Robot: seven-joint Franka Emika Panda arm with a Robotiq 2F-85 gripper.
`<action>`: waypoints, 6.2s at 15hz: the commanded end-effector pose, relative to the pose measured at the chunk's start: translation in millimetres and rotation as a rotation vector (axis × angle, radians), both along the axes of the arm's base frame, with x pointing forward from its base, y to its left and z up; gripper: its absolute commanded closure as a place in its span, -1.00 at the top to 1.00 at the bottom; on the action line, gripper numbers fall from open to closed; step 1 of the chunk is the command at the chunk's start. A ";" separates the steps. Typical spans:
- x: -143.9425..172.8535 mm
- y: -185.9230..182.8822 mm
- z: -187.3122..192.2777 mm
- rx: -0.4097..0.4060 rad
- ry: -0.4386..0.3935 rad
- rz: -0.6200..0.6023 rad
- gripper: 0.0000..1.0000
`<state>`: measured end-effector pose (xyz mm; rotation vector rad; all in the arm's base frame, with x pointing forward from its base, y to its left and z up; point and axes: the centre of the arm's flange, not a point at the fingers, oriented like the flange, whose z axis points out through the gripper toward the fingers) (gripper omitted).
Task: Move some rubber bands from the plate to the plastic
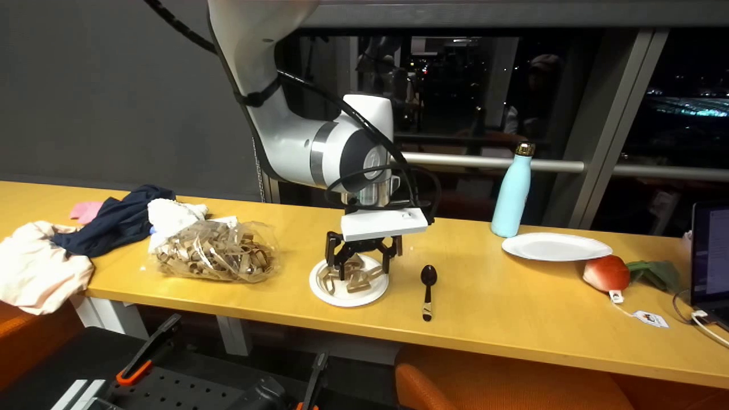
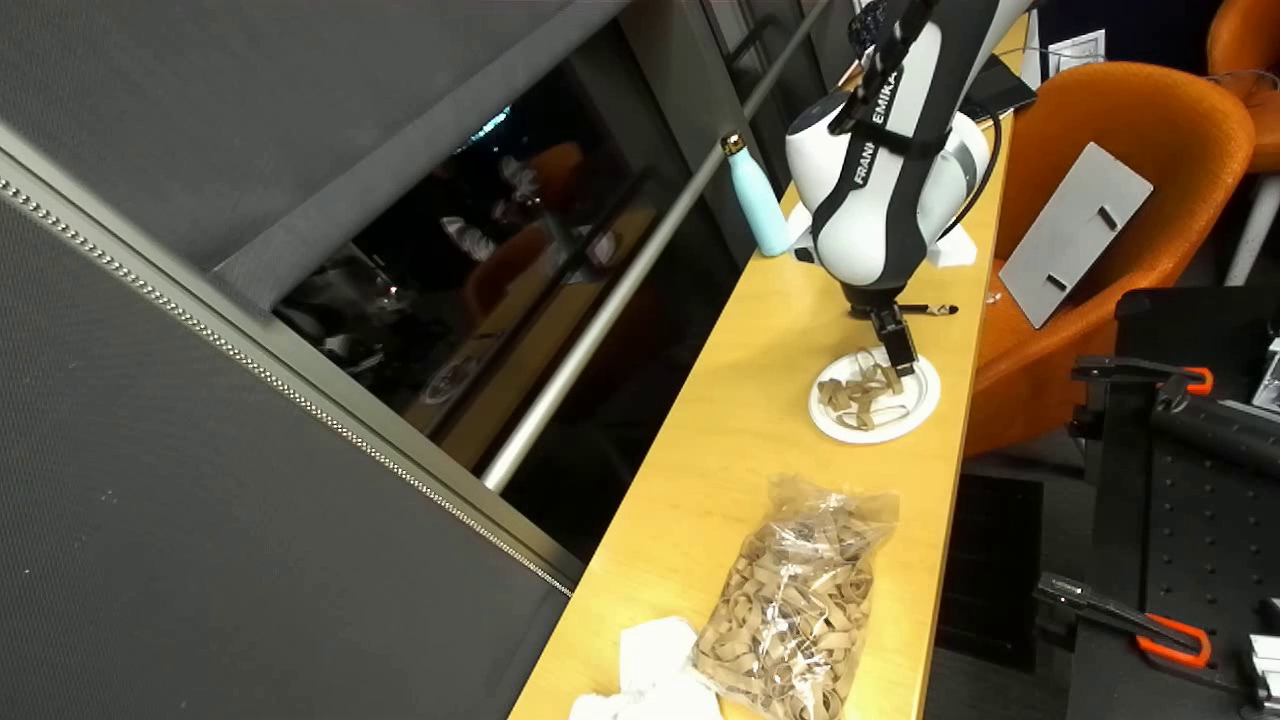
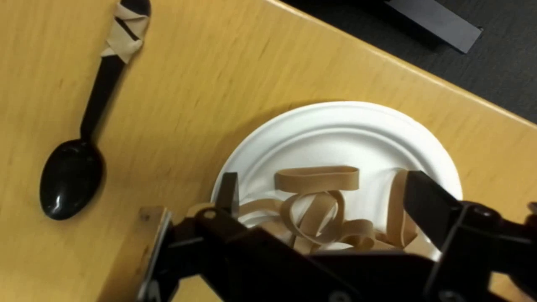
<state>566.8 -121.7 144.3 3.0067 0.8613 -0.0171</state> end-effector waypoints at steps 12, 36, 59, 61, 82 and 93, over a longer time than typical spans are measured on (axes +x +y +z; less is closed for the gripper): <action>65.4 33.4 -27.0 -0.006 -0.079 -0.019 1.00; 30.7 50.4 -39.2 0.001 -0.018 -0.053 -0.01; 14.8 148.0 42.6 0.122 -0.007 -0.048 -0.98; 8.4 157.2 50.8 0.132 0.001 -0.043 -0.98; 42.4 251.6 11.7 0.404 0.029 0.090 -0.98; -7.9 242.1 1.9 0.410 0.185 0.076 -0.98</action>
